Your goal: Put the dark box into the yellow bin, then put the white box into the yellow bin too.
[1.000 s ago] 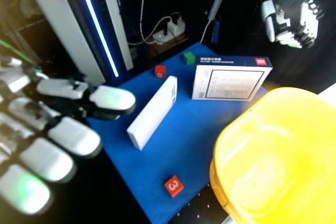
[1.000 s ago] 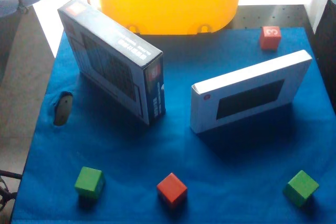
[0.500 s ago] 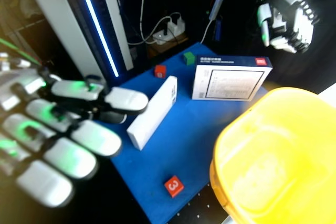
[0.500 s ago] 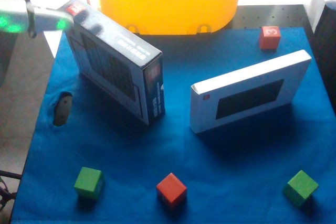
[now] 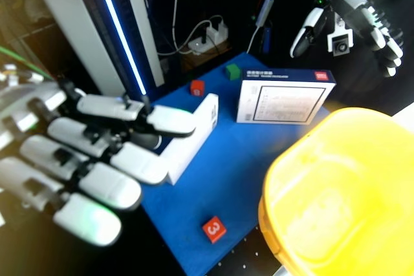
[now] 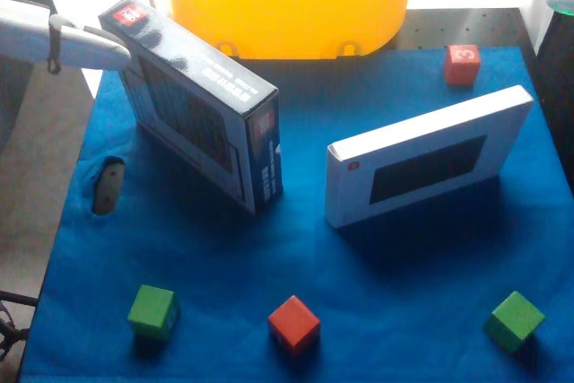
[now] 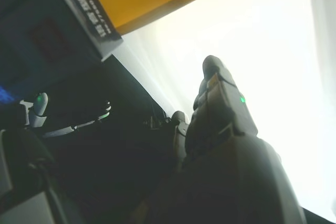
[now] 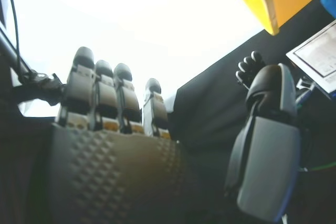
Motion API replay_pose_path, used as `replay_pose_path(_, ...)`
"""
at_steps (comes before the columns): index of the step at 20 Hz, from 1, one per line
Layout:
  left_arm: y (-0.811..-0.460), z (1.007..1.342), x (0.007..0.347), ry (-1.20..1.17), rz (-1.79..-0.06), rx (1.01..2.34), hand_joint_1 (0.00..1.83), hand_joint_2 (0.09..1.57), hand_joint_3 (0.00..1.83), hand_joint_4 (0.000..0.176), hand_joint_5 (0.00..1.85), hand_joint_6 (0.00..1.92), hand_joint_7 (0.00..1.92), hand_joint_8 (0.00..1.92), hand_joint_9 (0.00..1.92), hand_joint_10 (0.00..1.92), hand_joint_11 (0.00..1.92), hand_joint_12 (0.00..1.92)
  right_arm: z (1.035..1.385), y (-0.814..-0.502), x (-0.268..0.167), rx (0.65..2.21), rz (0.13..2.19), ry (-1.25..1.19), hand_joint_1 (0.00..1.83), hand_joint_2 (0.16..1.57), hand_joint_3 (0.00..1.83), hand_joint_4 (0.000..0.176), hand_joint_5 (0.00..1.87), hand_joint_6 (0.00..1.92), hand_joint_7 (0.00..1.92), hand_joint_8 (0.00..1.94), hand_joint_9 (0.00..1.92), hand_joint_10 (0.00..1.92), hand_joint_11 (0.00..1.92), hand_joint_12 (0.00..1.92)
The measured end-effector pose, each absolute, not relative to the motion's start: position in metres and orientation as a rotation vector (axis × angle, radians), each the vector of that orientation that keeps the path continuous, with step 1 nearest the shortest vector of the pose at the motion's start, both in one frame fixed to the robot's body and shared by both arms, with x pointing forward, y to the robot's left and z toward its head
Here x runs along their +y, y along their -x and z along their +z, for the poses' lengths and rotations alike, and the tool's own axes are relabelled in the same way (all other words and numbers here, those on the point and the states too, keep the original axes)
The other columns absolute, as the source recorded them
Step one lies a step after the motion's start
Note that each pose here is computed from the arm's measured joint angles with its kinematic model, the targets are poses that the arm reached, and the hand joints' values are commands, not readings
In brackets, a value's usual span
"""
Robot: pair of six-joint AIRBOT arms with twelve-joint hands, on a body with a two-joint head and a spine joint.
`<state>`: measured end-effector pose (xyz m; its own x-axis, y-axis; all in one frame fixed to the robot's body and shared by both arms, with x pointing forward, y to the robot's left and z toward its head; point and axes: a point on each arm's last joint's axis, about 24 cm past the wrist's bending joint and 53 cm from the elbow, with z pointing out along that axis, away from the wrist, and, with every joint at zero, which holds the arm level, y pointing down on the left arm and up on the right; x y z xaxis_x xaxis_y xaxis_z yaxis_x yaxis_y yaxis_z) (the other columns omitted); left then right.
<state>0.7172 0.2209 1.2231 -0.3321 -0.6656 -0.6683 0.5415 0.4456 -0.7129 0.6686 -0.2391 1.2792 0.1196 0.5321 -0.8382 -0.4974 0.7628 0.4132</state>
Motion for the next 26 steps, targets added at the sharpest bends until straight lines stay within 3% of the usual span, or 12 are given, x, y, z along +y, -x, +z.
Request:
replay_pose_path(5,-0.709,1.220,0.199,0.025,-1.247,1.517,0.90,0.64,0.00,0.176,0.02,0.00,0.03,0.00,0.08,0.02,0.07,0.02,1.276,-0.669,-0.236,1.246,0.759,-0.034,0.80,0.79,0.00,0.176,0.15,0.01,0.10,0.00,0.04,0.00,0.07,0.03)
replay_pose_path(7,-0.703,1.214,0.185,-0.039,-1.249,1.560,0.72,0.68,0.00,0.176,0.02,0.01,0.04,0.01,0.04,0.01,0.04,0.01,1.274,-0.670,-0.234,1.254,0.762,-0.034,0.79,0.78,0.00,0.176,0.15,0.00,0.09,0.00,0.03,0.00,0.05,0.02)
replay_pose_path(14,-0.694,1.193,0.159,-0.138,-1.250,1.683,0.72,0.72,0.01,0.176,0.01,0.00,0.01,0.00,0.04,0.00,0.03,0.01,1.272,-0.672,-0.234,1.261,0.760,-0.038,0.82,0.79,0.00,0.176,0.18,0.01,0.12,0.01,0.04,0.00,0.04,0.01)
replay_pose_path(20,-0.695,1.178,0.135,-0.209,-1.251,1.762,0.80,0.59,0.00,0.176,0.01,0.00,0.09,0.00,0.12,0.01,0.10,0.05,1.271,-0.671,-0.233,1.262,0.762,-0.034,0.78,0.81,0.00,0.176,0.16,0.00,0.12,0.00,0.05,0.00,0.05,0.02)
replay_pose_path(26,-0.700,1.163,0.119,-0.256,-1.239,1.838,0.82,0.64,0.00,0.174,0.01,0.00,0.16,0.01,0.22,0.01,0.18,0.09,1.271,-0.671,-0.232,1.263,0.770,-0.036,0.72,0.83,0.01,0.176,0.11,0.00,0.12,0.01,0.06,0.01,0.06,0.02)
